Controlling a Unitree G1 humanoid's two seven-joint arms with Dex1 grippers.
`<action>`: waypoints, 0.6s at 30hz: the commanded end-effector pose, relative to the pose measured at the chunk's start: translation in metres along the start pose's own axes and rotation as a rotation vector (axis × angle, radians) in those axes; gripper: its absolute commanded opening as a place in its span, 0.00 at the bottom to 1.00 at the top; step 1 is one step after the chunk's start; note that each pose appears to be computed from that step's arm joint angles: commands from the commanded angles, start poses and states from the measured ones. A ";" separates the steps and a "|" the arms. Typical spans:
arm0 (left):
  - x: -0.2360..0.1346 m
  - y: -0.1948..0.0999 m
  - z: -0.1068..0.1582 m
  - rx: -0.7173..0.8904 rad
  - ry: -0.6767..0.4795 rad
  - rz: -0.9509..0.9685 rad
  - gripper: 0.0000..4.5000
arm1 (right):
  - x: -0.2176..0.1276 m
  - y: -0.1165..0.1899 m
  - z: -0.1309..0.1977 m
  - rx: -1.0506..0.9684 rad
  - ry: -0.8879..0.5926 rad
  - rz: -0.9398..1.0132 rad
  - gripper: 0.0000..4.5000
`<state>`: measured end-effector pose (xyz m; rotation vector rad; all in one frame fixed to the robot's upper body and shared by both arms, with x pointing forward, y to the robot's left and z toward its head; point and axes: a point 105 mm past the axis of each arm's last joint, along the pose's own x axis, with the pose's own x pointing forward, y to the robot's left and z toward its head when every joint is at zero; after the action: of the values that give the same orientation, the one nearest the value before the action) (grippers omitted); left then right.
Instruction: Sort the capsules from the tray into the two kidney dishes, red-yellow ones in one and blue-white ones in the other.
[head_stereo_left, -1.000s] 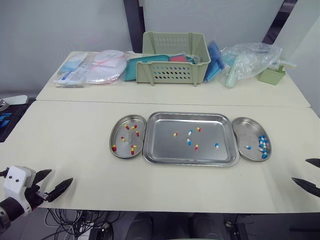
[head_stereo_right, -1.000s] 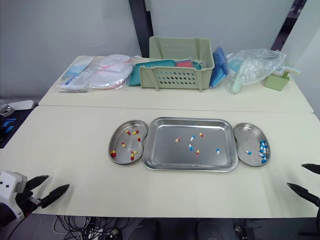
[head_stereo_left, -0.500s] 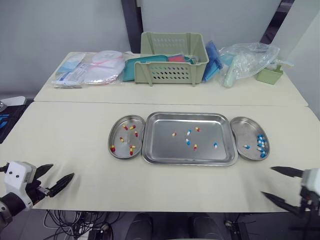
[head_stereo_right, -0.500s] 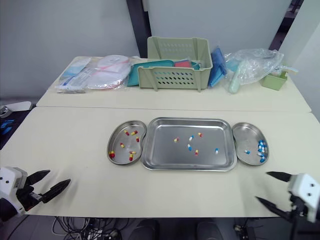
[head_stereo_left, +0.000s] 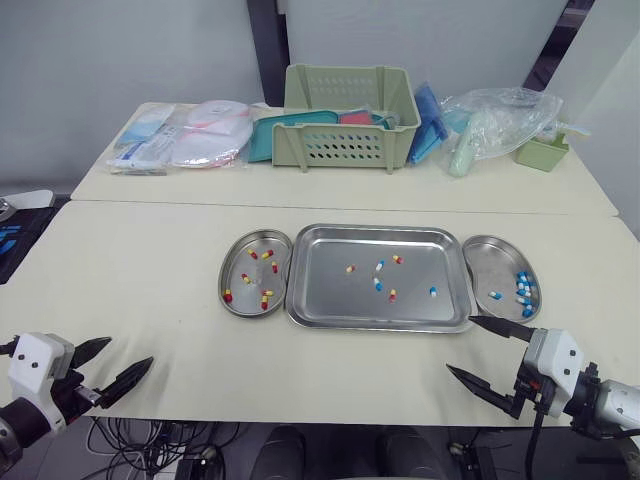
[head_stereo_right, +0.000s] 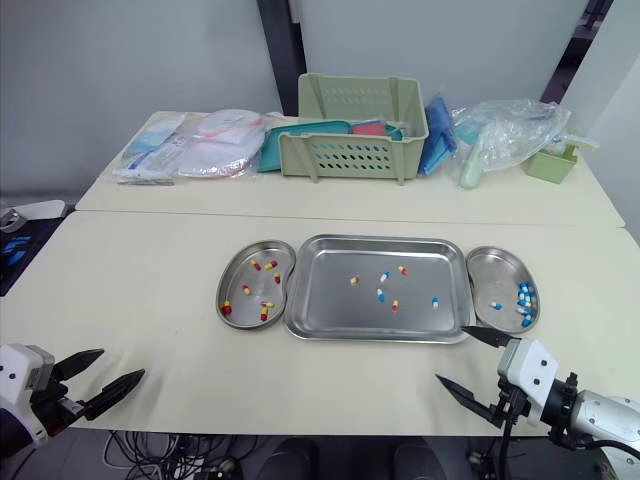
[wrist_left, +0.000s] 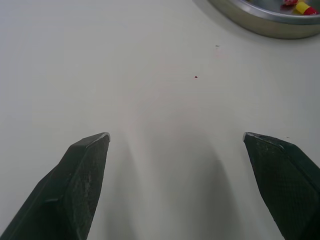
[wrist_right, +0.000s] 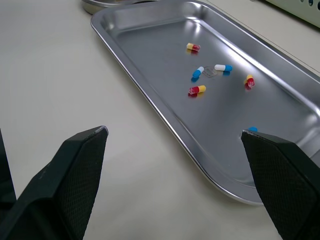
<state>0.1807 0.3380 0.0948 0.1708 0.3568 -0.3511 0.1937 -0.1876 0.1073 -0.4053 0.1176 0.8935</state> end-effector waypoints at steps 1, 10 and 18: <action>0.004 -0.019 0.024 0.018 -0.076 -0.059 0.99 | -0.001 0.001 0.002 -0.025 -0.017 0.002 1.00; 0.051 -0.102 0.081 0.056 -0.236 -0.265 0.99 | 0.002 0.005 -0.016 -0.010 -0.004 -0.015 1.00; 0.110 -0.154 0.110 0.051 -0.272 -0.330 0.99 | 0.006 0.005 -0.015 -0.016 -0.014 -0.022 1.00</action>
<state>0.2516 0.1444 0.1358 0.1039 0.1227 -0.7150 0.1937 -0.1885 0.0823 -0.3934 0.1316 0.8762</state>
